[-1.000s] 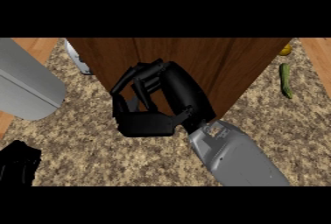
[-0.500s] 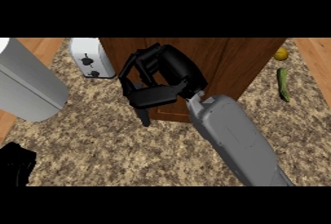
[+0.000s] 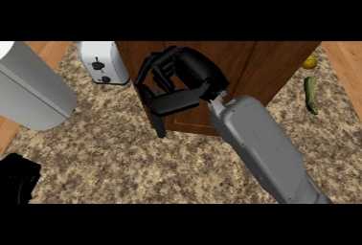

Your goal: Pick up the bottled water, place it into the cabinet and close the cabinet

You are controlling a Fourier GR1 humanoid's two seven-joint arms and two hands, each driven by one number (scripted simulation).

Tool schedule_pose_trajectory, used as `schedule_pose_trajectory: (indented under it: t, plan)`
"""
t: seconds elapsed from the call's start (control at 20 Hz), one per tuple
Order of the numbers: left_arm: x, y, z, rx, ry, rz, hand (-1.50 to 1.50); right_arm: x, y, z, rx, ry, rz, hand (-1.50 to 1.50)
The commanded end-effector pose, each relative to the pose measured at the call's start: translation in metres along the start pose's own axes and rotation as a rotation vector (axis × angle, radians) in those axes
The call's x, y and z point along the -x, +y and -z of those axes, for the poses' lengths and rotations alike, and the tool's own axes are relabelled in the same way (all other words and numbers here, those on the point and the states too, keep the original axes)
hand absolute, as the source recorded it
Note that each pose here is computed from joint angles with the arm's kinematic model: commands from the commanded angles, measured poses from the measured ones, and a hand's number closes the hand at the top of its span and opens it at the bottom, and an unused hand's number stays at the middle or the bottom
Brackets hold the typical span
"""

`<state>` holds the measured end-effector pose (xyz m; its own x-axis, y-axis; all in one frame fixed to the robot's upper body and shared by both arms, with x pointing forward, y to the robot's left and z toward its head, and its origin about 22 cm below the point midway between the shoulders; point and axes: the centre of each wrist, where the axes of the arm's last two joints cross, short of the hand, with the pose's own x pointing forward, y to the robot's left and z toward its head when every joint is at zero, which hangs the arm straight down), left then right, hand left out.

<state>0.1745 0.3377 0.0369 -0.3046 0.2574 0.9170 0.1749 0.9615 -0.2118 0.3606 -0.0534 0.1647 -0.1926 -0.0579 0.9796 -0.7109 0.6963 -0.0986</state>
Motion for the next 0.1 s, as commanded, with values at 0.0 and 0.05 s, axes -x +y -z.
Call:
schedule_pose_trajectory:
  t: [0.0, 0.05]
  plan:
    - [-0.0008, -0.0002, 0.0052, 0.003, -0.005, 0.010, 1.50, 0.0212, -0.0641, -0.0139, 0.270, 0.099, -0.024, 1.50]
    - [0.0025, 0.0000, 0.0081, -0.006, 0.002, 0.007, 1.50, 0.0163, -0.0671, -0.0143, 0.256, 0.102, -0.023, 1.50]
